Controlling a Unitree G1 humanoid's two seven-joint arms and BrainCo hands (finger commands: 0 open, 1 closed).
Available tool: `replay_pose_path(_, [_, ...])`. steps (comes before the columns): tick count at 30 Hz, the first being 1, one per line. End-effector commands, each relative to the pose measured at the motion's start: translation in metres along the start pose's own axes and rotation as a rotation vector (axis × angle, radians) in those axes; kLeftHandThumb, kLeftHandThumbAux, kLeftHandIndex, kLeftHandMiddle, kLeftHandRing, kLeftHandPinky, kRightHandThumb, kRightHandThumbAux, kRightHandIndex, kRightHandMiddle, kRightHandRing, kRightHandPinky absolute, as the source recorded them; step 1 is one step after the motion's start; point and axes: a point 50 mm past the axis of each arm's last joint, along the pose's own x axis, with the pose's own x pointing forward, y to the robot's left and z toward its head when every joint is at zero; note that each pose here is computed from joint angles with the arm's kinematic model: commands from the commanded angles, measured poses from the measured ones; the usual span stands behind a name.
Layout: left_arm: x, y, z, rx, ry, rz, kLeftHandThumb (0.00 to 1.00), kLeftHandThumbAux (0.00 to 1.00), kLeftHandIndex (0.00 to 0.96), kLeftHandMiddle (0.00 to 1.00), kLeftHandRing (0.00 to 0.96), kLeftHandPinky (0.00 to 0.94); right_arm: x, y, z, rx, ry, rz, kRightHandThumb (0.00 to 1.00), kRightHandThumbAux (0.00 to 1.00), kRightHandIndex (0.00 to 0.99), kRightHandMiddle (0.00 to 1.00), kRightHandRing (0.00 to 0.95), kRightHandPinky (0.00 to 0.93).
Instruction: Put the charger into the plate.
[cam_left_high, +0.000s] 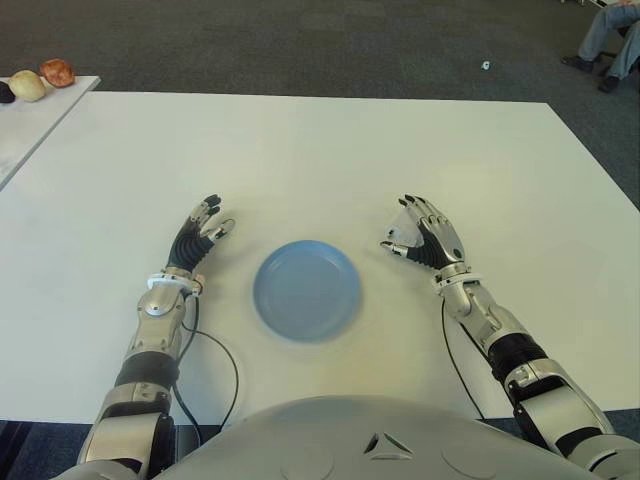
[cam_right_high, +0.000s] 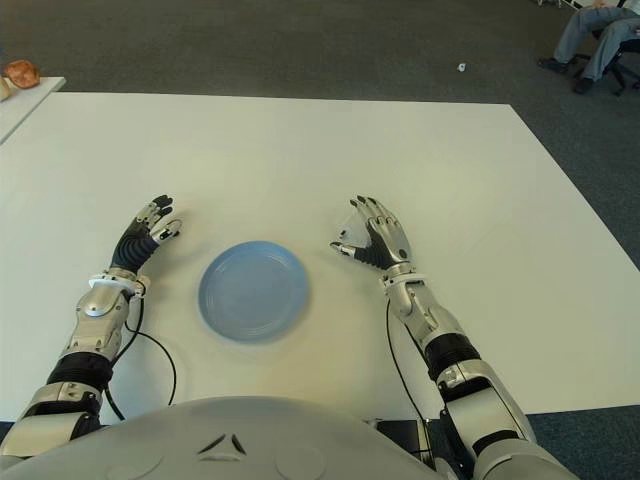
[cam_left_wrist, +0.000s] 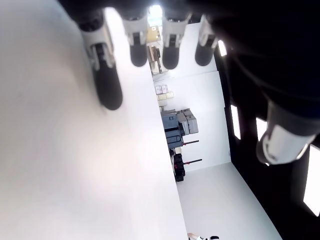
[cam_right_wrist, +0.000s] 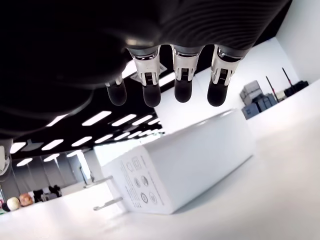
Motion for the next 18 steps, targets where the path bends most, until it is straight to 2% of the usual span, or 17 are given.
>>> replay_pose_path(1, [-0.012, 0.001, -0.021, 0.004, 0.115, -0.014, 0.000, 0.548, 0.034, 0.087, 0.062, 0.022, -0.003, 0.006, -0.005, -0.016, 0.015, 0.028, 0.165, 0.364, 0.000, 0.000, 0.000, 0.000])
replay_pose_path(18, [-0.012, 0.006, -0.021, 0.019, 0.113, -0.016, 0.000, 0.562, 0.045, 0.092, 0.068, 0.032, -0.004, 0.014, -0.015, -0.027, 0.046, 0.059, 0.207, 0.398, 0.000, 0.000, 0.000, 0.000])
